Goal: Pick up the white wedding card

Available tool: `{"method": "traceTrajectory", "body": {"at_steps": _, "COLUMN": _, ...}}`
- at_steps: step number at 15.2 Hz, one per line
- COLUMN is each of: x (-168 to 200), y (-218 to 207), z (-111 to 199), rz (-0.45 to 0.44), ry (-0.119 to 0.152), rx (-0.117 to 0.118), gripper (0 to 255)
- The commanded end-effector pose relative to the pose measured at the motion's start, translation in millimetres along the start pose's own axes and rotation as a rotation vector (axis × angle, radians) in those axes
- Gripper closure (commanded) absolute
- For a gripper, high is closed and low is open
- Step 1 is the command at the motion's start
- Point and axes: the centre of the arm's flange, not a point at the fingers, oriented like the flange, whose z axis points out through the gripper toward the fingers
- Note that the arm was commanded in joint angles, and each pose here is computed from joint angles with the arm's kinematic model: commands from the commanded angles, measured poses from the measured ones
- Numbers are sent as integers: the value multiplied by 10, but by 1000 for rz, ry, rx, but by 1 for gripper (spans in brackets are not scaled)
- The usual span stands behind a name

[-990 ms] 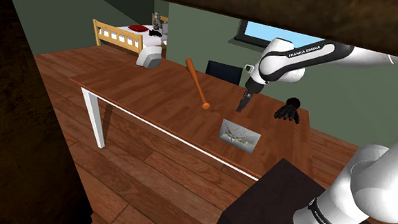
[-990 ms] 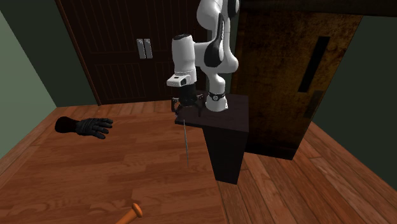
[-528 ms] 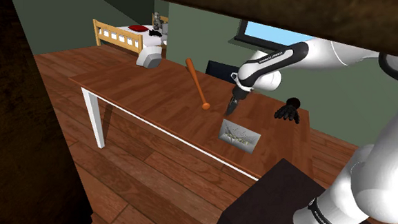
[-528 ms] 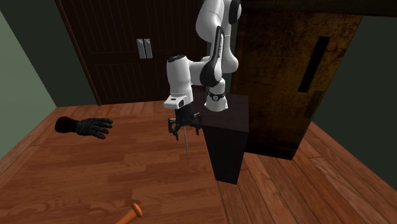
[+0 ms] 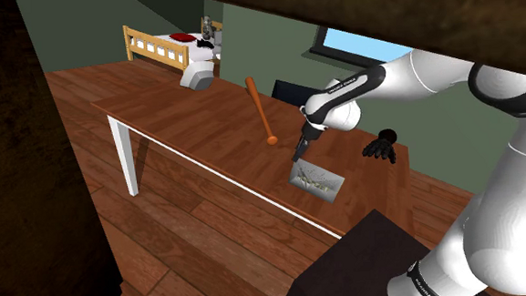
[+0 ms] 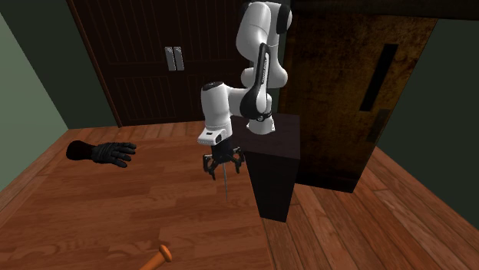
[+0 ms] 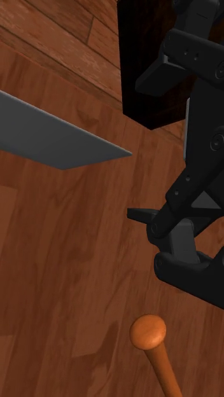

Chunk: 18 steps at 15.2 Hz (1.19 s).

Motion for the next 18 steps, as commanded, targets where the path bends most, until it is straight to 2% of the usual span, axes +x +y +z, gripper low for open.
{"method": "traceTrajectory", "body": {"at_steps": 1, "x": -13, "y": 0, "z": 42, "rz": 0, "ry": 0, "rx": 0, "gripper": 0}}
{"method": "traceTrajectory", "body": {"at_steps": 2, "x": -16, "y": 6, "z": 37, "rz": 0, "ry": 0, "rx": 0, "gripper": 255}}
{"method": "traceTrajectory", "body": {"at_steps": 11, "x": -13, "y": 1, "z": 42, "rz": 0, "ry": 0, "rx": 0, "gripper": 255}}
{"method": "traceTrajectory", "body": {"at_steps": 18, "x": 75, "y": -9, "z": -317, "rz": 0, "ry": 0, "rx": 0, "gripper": 255}}
